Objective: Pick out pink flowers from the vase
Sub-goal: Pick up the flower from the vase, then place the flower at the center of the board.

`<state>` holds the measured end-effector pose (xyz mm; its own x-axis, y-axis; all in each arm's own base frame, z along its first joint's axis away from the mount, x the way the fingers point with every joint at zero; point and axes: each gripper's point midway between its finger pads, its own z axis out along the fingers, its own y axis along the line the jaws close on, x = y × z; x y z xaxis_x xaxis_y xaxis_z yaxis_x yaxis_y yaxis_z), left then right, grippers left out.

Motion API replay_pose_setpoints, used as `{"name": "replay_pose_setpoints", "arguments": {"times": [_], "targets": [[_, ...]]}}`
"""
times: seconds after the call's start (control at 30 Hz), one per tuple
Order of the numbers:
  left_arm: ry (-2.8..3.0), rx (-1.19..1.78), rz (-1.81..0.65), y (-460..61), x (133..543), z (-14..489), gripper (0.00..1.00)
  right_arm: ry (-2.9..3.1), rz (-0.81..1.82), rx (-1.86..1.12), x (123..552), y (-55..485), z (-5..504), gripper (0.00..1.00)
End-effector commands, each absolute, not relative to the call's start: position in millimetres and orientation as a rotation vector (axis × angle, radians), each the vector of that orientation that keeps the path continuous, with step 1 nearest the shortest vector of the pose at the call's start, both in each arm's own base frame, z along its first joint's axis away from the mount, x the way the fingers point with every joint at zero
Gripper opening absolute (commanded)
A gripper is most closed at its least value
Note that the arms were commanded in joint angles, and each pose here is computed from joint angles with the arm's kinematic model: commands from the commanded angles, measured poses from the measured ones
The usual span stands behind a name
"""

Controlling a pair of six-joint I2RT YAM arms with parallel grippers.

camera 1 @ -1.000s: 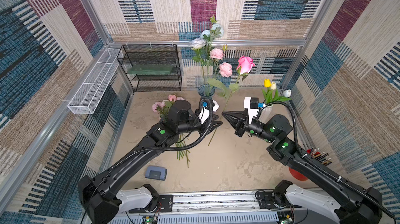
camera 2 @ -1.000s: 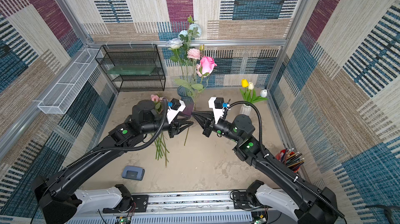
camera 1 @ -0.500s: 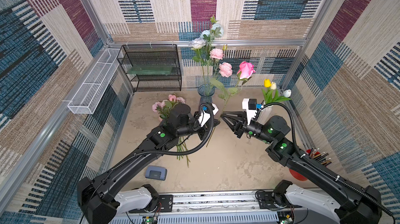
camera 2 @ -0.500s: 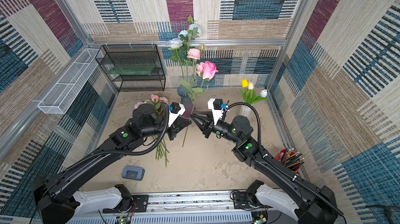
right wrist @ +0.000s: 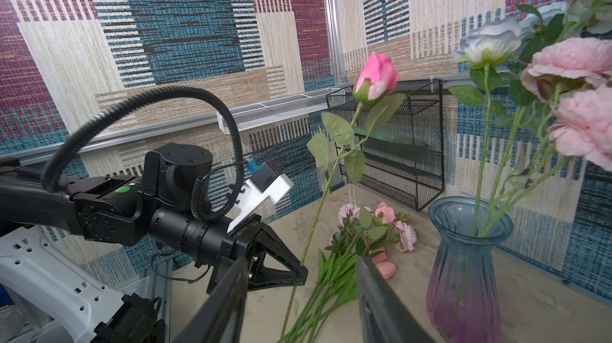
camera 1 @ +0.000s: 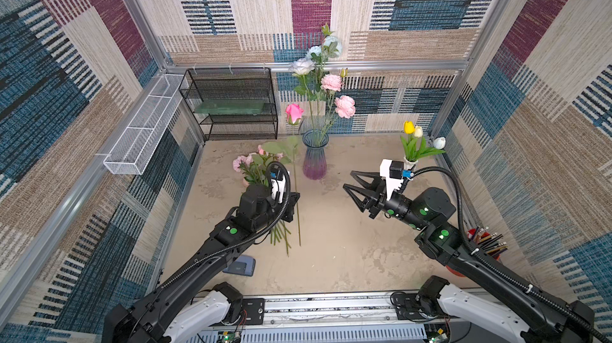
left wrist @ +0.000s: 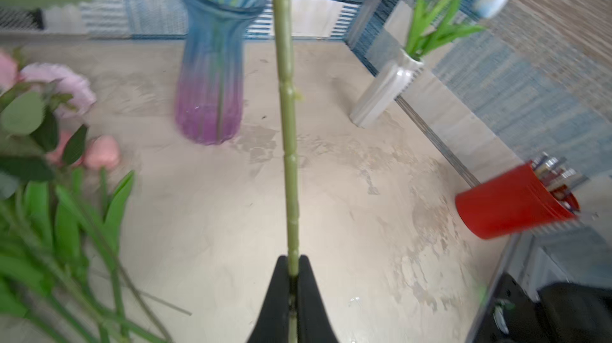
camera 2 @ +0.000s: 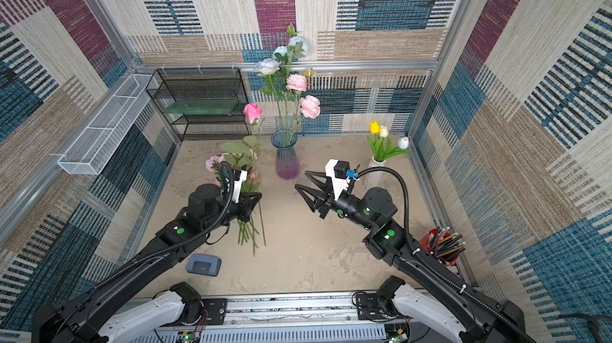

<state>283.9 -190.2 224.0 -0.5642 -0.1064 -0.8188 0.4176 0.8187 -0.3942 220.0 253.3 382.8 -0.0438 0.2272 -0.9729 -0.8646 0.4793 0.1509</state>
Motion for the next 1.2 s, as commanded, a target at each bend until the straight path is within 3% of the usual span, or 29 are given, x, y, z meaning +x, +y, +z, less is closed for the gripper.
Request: {"name": "replay_pose_setpoints", "arguments": {"times": [0.0, 0.43, 0.77, 1.03, 1.17], "targets": [[2.148, -0.087, -0.744, -159, 292, 199, 0.0, 1.325, 0.953, -0.627, 221, 250, 381, 0.54], [2.318, -0.427, -0.835, -117, 338, 133, 0.0, 1.329, 0.94, -0.639, 218, 248, 377, 0.55], [2.423, -0.369, -0.855, -129, 377, 115, 0.0, 1.336, 0.924, -0.643, 220, 248, 372, 0.55], [2.53, -0.413, -0.854, -131, 385, 80, 0.0, 1.346, 0.914, -0.652, 221, 250, 365, 0.56], [2.574, -0.437, -0.846, -130, 381, 67, 0.12, 1.356, 0.918, -0.651, 223, 251, 361, 0.56]]}}
